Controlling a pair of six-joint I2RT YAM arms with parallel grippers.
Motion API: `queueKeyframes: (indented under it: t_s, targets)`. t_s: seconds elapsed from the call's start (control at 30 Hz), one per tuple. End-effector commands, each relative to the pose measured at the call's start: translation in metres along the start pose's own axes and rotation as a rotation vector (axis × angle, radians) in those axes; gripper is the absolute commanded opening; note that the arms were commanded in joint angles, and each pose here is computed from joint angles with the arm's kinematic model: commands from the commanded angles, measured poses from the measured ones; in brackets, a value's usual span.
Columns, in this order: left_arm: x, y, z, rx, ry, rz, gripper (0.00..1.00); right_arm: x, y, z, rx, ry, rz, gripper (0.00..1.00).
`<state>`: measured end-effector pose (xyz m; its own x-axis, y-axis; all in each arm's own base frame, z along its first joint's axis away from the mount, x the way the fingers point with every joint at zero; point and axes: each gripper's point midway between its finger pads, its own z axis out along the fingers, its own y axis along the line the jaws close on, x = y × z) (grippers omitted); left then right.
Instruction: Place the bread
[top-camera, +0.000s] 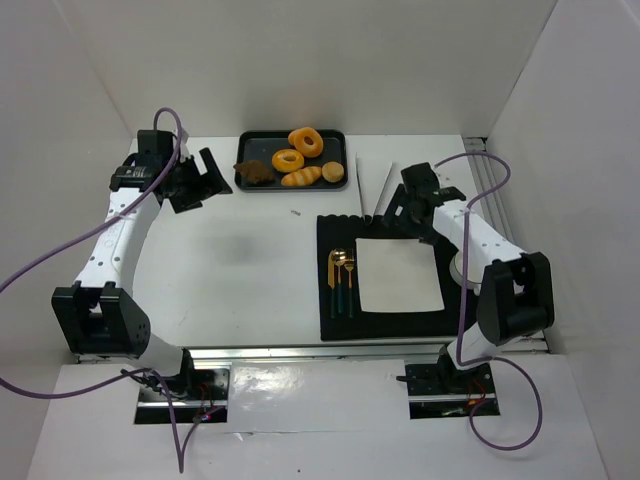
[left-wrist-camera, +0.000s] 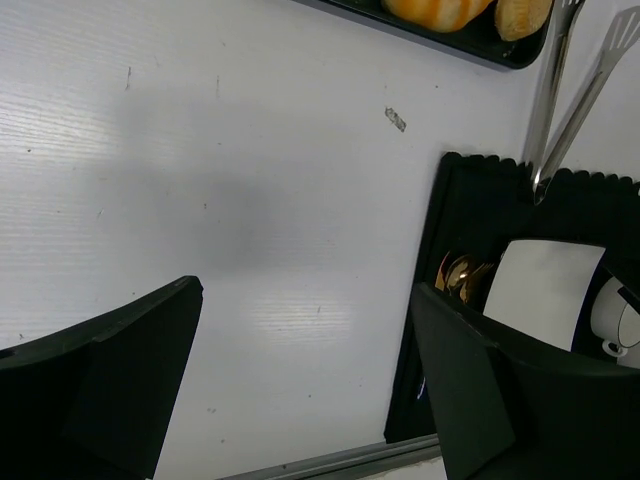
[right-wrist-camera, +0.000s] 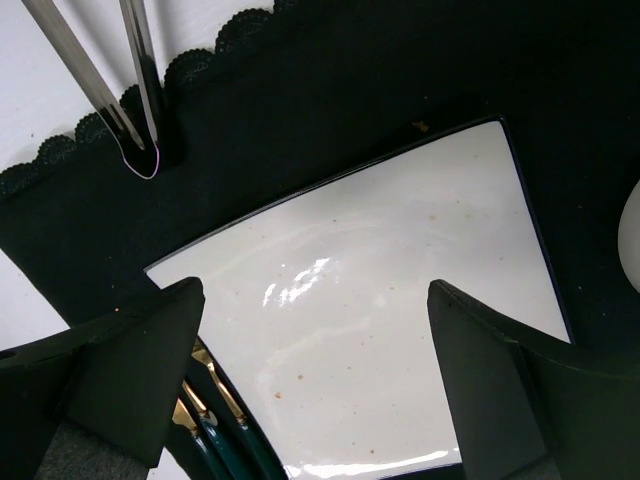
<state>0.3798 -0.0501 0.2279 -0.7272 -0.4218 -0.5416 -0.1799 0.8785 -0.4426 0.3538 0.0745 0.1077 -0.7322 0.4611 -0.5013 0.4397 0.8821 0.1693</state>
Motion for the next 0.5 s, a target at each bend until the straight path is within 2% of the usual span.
queueKeyframes:
  t_s: [0.0,0.33,0.47]
  targets:
    - [-0.015,-0.018,-0.009,0.063,-0.043,0.007,0.99,-0.015,0.001,-0.011,-0.031,-0.072,0.017,1.00]
    - [-0.019,-0.019,-0.010,0.058,-0.055,0.009,0.99,-0.025,0.005,-0.014,-0.040,-0.100,0.006,1.00]
    - [-0.015,-0.014,-0.009,0.042,-0.043,0.004,0.99,-0.032,0.021,-0.012,-0.086,-0.131,-0.041,1.00]
